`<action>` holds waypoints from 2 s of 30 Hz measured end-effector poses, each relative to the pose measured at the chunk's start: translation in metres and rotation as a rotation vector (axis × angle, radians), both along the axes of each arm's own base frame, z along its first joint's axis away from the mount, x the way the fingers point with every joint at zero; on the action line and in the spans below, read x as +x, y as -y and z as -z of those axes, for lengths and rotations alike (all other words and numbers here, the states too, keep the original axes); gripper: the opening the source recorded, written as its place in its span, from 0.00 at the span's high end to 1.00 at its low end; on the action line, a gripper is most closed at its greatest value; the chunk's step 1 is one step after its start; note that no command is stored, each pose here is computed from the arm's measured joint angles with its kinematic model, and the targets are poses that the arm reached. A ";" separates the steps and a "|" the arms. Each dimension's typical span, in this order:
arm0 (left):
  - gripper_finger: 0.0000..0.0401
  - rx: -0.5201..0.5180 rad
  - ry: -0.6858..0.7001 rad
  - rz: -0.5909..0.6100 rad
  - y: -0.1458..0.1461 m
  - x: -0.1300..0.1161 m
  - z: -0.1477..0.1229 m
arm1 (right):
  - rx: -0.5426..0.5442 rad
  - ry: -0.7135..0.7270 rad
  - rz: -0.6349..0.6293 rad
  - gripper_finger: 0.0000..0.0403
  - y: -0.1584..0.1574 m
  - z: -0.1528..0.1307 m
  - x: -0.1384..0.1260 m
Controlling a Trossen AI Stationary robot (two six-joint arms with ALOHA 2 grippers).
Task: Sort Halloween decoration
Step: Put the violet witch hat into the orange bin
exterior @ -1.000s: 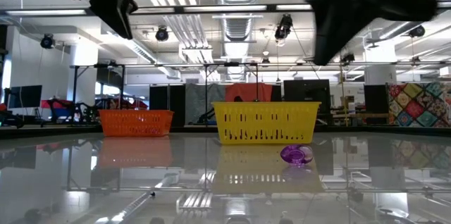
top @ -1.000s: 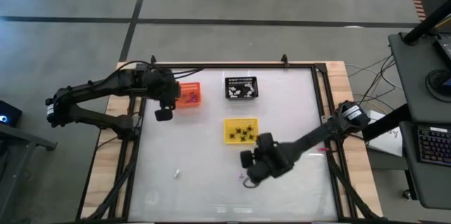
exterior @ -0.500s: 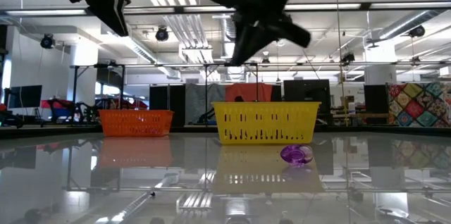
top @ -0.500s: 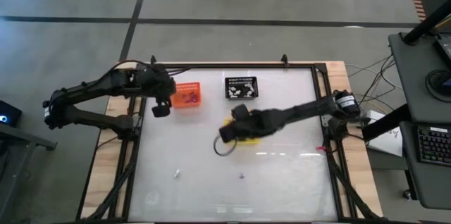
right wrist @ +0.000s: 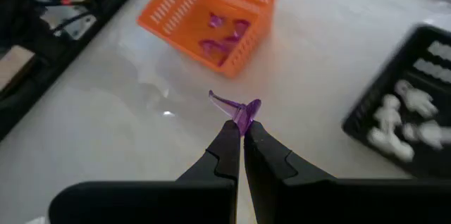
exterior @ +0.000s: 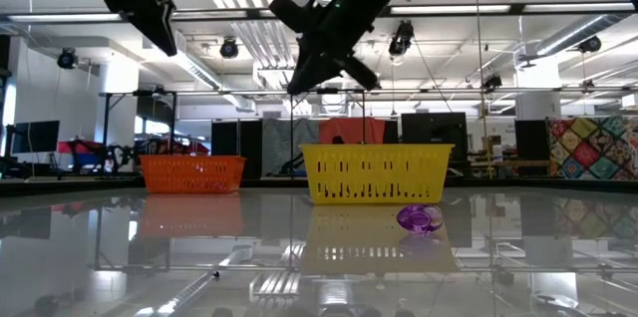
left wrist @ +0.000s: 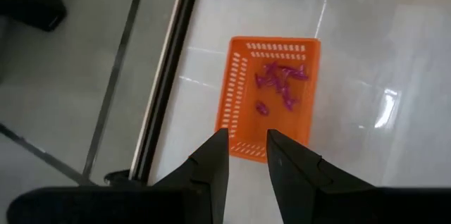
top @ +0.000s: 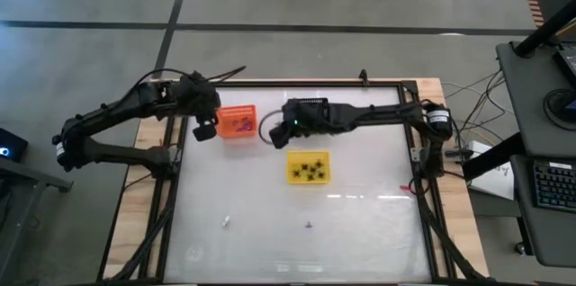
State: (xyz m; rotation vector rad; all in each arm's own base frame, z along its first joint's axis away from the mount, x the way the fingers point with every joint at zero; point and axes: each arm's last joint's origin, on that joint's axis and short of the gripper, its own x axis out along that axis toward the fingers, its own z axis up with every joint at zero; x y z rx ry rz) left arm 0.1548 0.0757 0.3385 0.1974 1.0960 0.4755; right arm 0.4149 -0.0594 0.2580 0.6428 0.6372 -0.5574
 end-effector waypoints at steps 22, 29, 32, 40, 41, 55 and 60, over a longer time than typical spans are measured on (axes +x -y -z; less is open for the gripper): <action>0.80 -0.028 0.092 -0.234 -0.011 -0.005 -0.001 | 0.043 0.319 -0.247 0.98 0.086 0.035 0.030; 0.80 -0.037 0.126 -0.300 -0.011 -0.005 -0.001 | 0.051 0.400 -0.305 0.98 0.097 0.046 0.037; 0.80 -0.046 0.142 -0.323 -0.011 -0.005 -0.002 | 0.043 0.406 -0.308 0.98 0.101 0.046 0.036; 0.80 -0.065 0.181 -0.369 -0.012 -0.004 -0.002 | 0.013 0.437 -0.303 0.98 0.107 0.043 0.035; 0.80 -0.065 0.186 -0.372 -0.012 -0.004 -0.002 | 0.011 0.436 -0.305 0.98 0.107 0.043 0.035; 0.80 -0.067 0.202 -0.382 -0.012 -0.003 -0.003 | 0.089 0.442 -0.424 0.98 0.118 0.059 0.068; 0.80 -0.066 0.202 -0.380 -0.012 -0.003 -0.003 | 0.087 0.346 -0.447 0.98 0.127 0.057 0.086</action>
